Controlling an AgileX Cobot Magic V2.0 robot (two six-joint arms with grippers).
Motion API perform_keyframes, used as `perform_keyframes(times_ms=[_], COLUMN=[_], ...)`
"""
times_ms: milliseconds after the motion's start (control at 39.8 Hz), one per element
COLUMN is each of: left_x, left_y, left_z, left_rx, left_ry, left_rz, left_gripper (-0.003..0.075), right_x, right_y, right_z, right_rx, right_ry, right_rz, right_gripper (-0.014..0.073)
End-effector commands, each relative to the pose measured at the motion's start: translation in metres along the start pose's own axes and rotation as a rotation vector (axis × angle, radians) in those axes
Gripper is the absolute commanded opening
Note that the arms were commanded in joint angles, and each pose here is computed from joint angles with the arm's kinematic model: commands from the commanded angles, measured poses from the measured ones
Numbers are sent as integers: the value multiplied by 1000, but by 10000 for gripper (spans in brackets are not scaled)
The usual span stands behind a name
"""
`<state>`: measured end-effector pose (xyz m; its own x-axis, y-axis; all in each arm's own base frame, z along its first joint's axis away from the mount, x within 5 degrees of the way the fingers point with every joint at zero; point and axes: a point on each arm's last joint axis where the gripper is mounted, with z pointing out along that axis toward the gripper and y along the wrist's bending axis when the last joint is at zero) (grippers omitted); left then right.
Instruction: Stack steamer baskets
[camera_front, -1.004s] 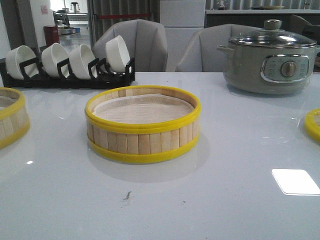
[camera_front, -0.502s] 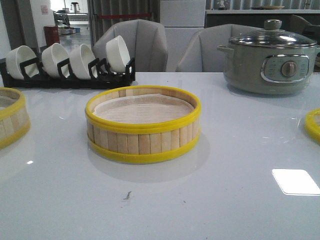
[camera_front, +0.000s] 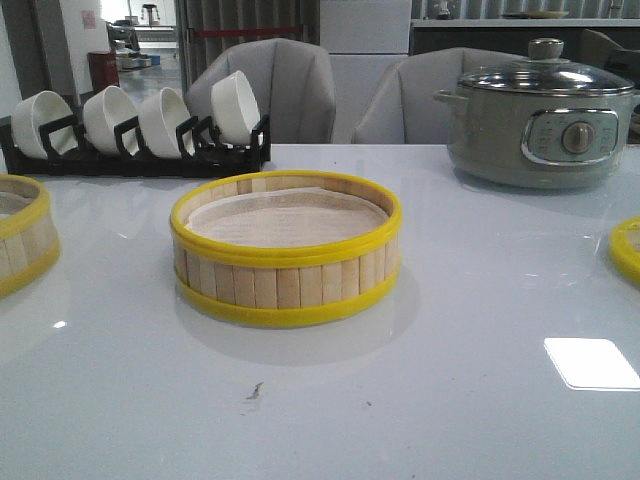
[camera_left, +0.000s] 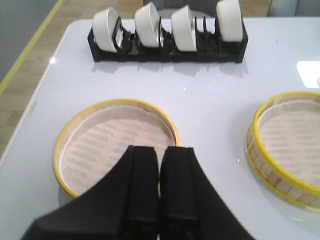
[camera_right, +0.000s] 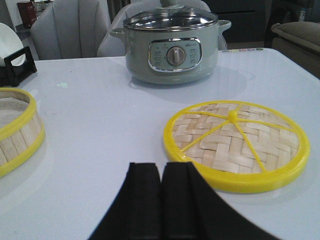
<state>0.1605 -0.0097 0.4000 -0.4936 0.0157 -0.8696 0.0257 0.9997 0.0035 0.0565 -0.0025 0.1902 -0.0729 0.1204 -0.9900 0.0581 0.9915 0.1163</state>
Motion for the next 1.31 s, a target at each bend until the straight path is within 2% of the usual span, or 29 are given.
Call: perform_keyframes(times_ms=[0, 326, 1280], left_x=[-14, -19, -20], left_y=[-1, -4, -3], left_z=[-7, -6, -6], left_rx=[13, 37, 31], left_ry=[-81, -131, -143], left_rz=[-5, -22, -15], left_gripper=[86, 86, 86], right_x=[-15, -15, -15], right_y=[1, 1, 1], right_z=[-3, -3, -3], right_rx=[-5, -5, -5], right_ry=[-130, -130, -131], right_rz=[-4, -4, -5], right_gripper=[51, 51, 51])
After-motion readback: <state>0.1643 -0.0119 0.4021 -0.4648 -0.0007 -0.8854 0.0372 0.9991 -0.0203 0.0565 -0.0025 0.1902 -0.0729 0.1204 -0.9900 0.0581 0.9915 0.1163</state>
